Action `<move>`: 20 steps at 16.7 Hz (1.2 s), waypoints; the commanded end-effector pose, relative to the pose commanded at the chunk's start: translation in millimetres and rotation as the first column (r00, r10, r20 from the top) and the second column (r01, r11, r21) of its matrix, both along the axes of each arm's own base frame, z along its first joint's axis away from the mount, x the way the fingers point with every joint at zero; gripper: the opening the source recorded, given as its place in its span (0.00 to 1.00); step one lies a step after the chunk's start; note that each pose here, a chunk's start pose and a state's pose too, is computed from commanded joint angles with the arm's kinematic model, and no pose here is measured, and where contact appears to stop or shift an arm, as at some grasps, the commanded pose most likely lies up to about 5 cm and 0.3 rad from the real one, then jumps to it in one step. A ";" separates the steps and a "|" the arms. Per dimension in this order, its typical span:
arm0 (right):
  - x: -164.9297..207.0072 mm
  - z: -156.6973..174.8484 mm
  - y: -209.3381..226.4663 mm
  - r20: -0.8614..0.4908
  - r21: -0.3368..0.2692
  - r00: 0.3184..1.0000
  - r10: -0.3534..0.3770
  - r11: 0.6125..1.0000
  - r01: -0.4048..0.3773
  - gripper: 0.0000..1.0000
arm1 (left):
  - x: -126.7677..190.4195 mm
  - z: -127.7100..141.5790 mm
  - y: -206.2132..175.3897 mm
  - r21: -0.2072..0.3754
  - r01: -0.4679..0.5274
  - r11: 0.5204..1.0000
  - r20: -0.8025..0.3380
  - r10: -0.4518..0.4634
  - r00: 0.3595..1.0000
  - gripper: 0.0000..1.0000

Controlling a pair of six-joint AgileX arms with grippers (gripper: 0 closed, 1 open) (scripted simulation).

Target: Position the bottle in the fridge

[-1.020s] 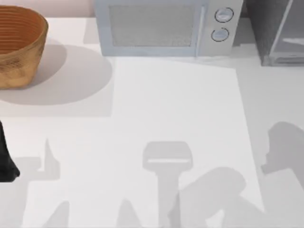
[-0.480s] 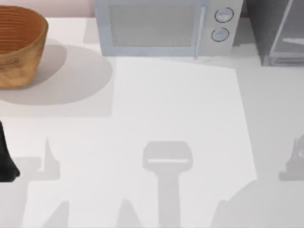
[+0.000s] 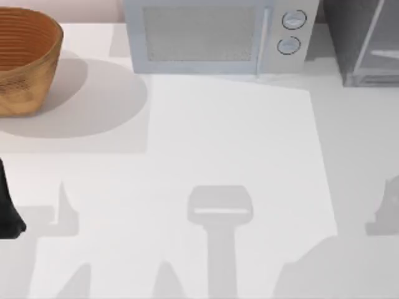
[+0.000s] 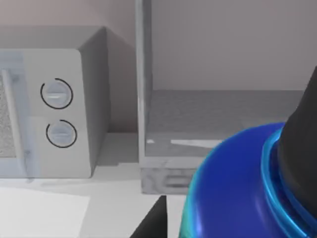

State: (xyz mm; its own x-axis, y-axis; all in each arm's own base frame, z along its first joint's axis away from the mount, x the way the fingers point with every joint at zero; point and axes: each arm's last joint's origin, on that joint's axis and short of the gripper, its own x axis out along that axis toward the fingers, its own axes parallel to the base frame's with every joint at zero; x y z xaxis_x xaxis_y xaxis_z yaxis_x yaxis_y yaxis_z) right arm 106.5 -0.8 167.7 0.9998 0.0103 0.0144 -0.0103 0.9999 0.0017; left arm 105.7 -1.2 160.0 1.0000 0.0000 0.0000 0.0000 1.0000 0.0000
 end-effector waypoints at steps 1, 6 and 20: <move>1.0 7.0 -0.2 0.013 0.000 1.000 0.003 1.000 -0.003 0.01 | 0.0 0.0 0.0 0.000 0.000 1.000 0.000 0.000 1.000 1.00; 24.2 58.5 -4.7 0.072 -0.006 0.997 0.004 1.000 -0.004 0.01 | 0.0 0.0 0.0 0.000 0.000 1.000 0.000 0.000 1.000 1.00; 265.9 9.3 -82.9 -0.029 -0.003 1.000 -0.011 1.000 0.011 0.01 | 0.0 0.0 0.0 0.000 0.000 1.000 0.000 0.000 1.000 1.00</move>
